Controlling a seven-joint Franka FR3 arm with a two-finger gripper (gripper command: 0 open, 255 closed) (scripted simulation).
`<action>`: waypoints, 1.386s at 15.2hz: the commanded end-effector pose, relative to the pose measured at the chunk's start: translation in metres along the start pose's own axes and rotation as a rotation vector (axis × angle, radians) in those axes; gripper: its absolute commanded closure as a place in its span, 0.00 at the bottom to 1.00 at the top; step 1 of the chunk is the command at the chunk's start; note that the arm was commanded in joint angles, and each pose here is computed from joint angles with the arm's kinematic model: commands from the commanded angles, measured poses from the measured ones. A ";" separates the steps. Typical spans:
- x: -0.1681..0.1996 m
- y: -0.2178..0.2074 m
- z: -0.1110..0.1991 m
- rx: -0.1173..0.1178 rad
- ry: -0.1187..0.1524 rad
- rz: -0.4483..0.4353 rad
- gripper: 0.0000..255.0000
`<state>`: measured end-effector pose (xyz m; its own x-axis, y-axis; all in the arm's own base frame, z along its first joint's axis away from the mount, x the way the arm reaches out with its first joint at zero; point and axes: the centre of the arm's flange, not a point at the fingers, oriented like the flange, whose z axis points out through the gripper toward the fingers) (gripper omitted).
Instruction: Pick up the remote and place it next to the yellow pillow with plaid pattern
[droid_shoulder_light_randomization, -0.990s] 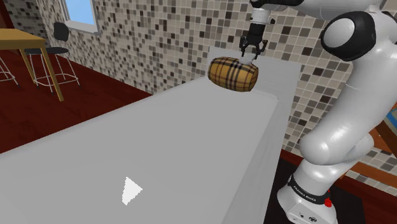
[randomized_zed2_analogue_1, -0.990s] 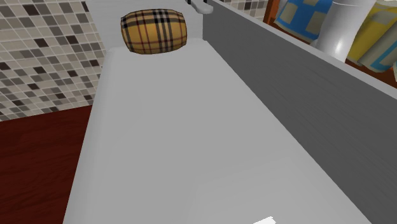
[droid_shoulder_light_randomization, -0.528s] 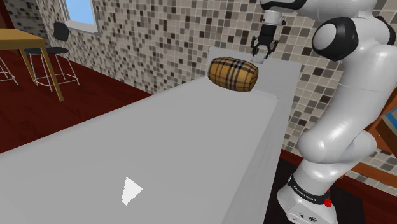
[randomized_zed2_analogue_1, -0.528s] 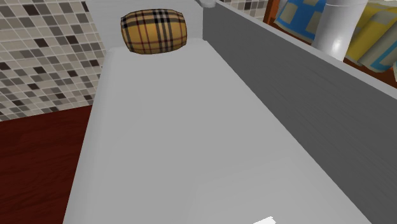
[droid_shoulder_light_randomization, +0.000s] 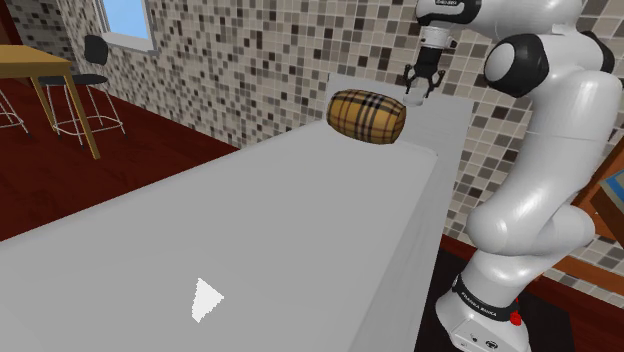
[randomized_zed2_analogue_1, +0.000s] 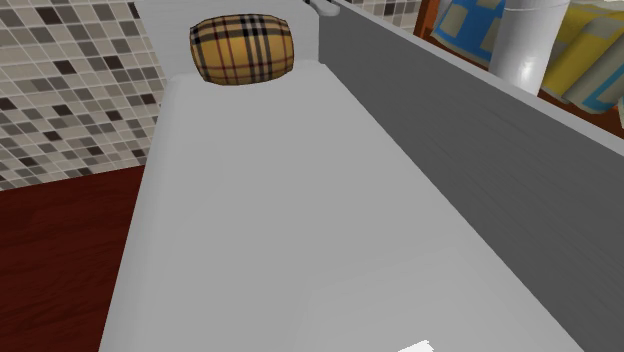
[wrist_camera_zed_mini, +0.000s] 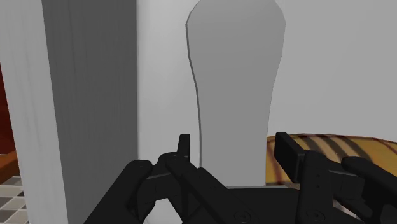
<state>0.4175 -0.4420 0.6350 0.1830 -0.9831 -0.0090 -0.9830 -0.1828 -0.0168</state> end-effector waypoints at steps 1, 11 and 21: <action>0.001 0.001 0.011 0.001 0.001 0.000 1.00; 0.001 0.002 0.064 0.001 0.001 0.000 1.00; 0.002 0.003 0.117 0.001 0.001 0.000 1.00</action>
<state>0.4161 -0.4435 0.5242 0.1834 -0.9830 -0.0089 -0.9829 -0.1832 -0.0170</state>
